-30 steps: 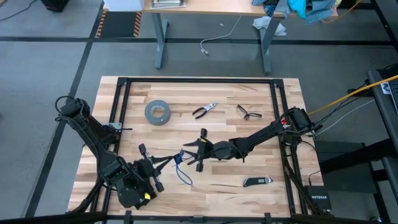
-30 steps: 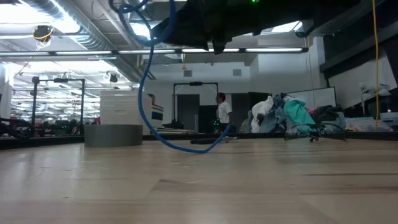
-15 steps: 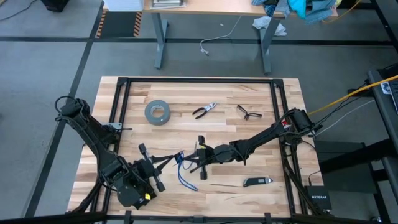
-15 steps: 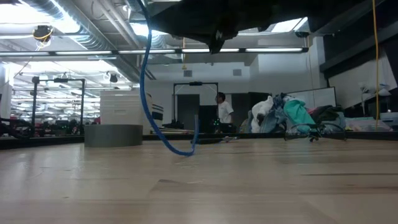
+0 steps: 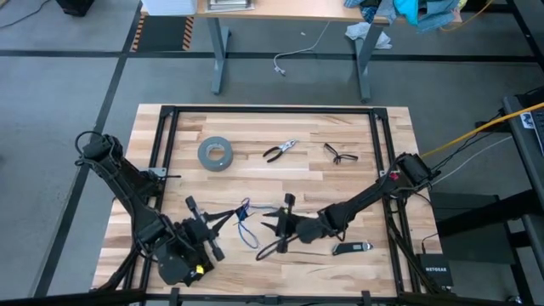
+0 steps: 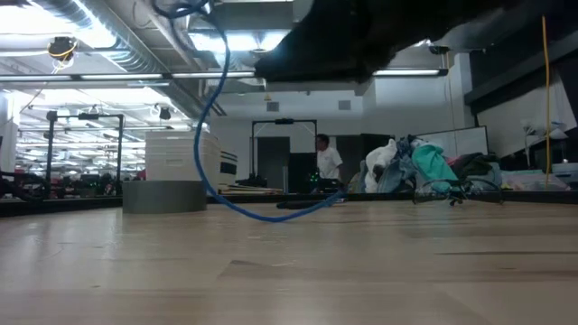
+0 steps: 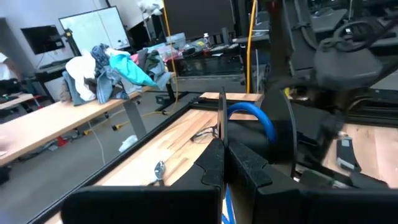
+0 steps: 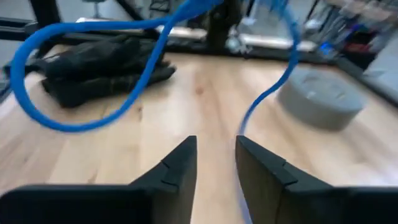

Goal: Coil cords
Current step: Coil the blue wire cable onto the black spool

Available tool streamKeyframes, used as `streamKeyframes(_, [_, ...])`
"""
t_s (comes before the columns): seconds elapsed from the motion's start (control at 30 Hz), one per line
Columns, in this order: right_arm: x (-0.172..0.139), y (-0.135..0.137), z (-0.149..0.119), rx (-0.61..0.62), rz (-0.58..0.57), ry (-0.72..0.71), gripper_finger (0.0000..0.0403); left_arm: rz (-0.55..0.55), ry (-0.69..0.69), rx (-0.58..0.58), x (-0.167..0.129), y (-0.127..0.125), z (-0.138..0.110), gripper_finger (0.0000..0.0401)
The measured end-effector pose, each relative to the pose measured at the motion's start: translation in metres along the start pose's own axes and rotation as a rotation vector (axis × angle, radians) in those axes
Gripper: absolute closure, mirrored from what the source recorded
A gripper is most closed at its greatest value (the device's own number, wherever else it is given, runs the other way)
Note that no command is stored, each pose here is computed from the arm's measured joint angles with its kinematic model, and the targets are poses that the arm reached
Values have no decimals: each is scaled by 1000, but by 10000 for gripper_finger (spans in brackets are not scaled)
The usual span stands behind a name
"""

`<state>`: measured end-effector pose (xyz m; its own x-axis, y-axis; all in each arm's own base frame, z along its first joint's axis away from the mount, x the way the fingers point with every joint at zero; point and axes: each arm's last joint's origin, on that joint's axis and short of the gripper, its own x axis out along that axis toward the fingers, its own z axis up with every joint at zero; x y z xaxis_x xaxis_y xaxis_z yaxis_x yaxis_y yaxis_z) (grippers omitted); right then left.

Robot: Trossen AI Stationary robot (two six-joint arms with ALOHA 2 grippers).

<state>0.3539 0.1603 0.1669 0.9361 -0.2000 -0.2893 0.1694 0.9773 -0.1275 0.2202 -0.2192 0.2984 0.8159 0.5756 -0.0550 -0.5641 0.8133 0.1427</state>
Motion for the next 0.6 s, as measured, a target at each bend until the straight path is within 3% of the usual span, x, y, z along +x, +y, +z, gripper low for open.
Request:
streamKeyframes(0.17, [3,-6,14,-159,-62,-114,265,-6,1,-24,-1,0,0,400])
streamKeyframes(0.27, [7,-12,22,-285,-39,-176,241,-17,0,-33,-4,-1,0,400])
streamKeyframes(0.47, [18,-29,27,-292,-7,-224,188,-44,13,-64,-4,-2,0,400])
streamKeyframes(0.6, [25,-37,26,-279,83,-240,187,-46,13,-67,-4,-2,0,400])
